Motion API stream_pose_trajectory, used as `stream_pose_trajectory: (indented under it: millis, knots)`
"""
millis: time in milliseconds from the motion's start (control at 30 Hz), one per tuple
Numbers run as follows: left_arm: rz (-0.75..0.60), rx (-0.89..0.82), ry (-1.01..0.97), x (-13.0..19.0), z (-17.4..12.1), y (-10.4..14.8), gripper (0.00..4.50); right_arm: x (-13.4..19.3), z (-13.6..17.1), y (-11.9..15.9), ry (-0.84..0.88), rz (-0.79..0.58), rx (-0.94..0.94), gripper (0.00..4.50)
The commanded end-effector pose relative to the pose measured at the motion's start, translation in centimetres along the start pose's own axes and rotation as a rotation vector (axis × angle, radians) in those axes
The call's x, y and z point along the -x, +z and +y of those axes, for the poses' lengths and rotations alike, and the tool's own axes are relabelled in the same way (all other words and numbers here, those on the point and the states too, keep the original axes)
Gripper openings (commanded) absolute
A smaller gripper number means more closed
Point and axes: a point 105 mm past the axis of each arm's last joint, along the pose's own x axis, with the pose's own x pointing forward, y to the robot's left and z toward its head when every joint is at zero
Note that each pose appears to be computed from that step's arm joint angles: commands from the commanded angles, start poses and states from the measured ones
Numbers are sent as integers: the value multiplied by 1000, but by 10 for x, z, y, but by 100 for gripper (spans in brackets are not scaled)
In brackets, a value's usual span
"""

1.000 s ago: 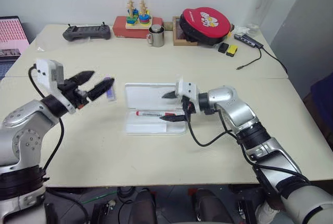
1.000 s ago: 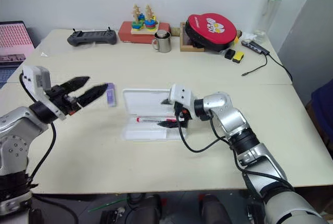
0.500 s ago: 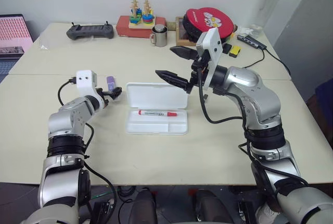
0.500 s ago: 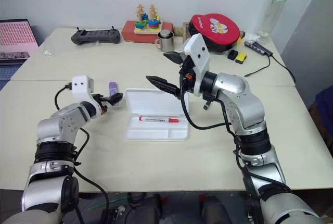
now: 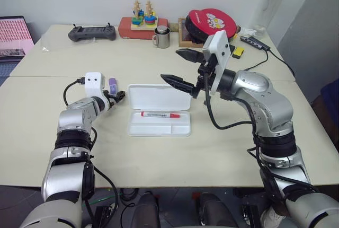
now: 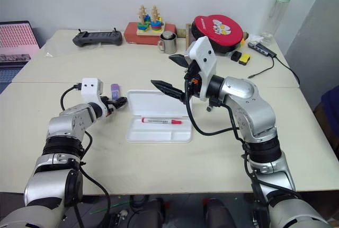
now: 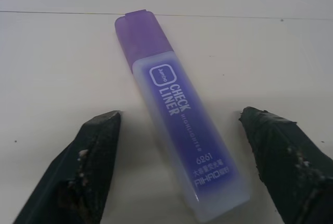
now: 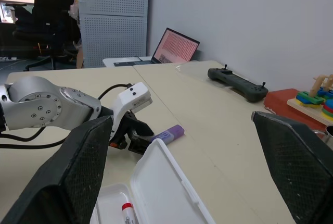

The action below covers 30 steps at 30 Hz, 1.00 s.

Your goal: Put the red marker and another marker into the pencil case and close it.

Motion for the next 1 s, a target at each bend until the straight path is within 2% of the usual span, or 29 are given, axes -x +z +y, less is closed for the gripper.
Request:
stream_pose_trajectory:
  millis: [33, 333, 600, 700, 733, 833, 900, 933, 1000]
  knots:
    - [49, 4, -2, -5, -2, -14, 294, 5, 2, 19, 0, -55, 44, 450]
    - [41, 10, 13, -8, -2, -14, 119, 8, 1, 18, -8, -49, 50, 450]
    - [-5, 10, 44, -6, 4, -8, 119, 9, -1, 19, -2, -47, 55, 450]
    - [-127, 24, 69, 1, 12, 18, 119, 10, -1, 23, 9, -57, 62, 450]
    - [-213, 35, 52, 5, 12, 36, 119, 11, 0, 25, 17, -61, 61, 450]
    - [-361, 96, -12, 15, 9, 66, 119, 14, 2, 27, 36, -68, 56, 450]
    - [-496, 86, -238, 39, -14, 101, 119, 19, 10, 27, 83, -63, 52, 450]
    - [-566, 28, -399, 58, -35, 118, 119, 23, 15, 26, 116, -54, 43, 450]
    - [-569, -146, -654, 87, -74, 121, 119, 30, 22, 21, 159, -28, 43, 450]
